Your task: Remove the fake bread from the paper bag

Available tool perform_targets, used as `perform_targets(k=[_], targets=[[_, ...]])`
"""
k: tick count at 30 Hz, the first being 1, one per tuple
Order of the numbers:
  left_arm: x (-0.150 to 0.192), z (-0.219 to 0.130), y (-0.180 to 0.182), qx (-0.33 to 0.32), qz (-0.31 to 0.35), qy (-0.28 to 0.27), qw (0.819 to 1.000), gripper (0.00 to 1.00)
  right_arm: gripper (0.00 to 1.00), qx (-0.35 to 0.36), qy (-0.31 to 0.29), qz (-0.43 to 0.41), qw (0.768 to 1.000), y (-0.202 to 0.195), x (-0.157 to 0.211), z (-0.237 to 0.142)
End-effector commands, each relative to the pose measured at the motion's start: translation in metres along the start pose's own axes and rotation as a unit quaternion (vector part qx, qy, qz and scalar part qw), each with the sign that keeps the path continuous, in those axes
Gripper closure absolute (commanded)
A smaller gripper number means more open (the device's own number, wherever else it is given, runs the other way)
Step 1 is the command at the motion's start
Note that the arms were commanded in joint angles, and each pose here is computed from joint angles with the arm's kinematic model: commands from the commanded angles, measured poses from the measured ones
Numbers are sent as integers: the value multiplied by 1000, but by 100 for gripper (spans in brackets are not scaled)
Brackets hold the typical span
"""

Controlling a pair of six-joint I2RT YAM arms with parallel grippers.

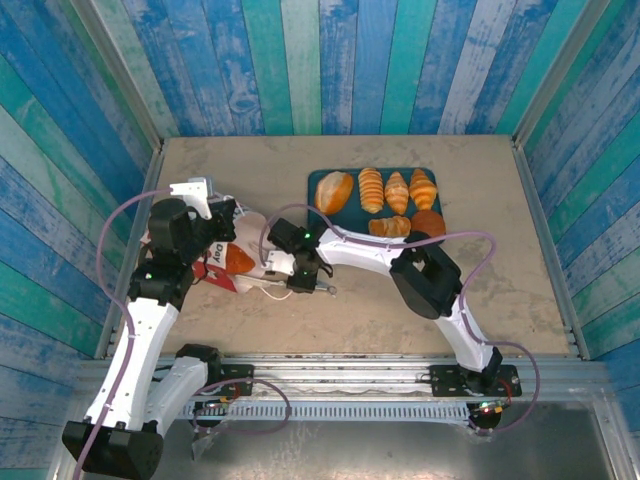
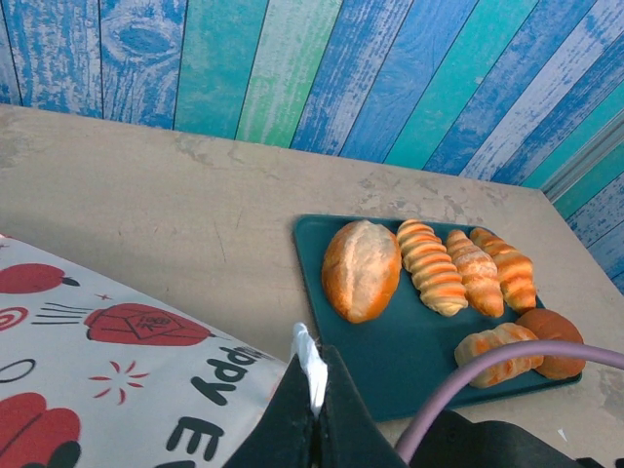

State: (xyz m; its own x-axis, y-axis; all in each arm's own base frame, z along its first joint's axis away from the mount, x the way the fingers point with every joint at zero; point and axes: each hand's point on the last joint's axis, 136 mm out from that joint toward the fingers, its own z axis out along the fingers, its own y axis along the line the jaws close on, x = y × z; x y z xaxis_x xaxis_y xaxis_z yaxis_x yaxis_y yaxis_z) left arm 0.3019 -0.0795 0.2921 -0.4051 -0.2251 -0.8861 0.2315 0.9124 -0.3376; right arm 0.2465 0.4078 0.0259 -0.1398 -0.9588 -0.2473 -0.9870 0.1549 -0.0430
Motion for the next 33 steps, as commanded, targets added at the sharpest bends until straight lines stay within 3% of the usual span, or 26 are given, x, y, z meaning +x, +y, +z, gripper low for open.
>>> perform_targets(k=[1,12,23,33], targets=[[-16,-2,-6,9,3,-29,1000,100,46,-3,-29,10,1000,5,-5,-38],[-19,0,-7,14,-2,-29,999,100,47,17,-54,35,998,0,-10,-68],[-21,-3,-6,8,1,-30,1000,100,49,-16,-104,62,993,7,-29,-98],[-20,-4,-6,6,4,-28,1000,100,44,-34,-124,79,989,10,-40,-107]])
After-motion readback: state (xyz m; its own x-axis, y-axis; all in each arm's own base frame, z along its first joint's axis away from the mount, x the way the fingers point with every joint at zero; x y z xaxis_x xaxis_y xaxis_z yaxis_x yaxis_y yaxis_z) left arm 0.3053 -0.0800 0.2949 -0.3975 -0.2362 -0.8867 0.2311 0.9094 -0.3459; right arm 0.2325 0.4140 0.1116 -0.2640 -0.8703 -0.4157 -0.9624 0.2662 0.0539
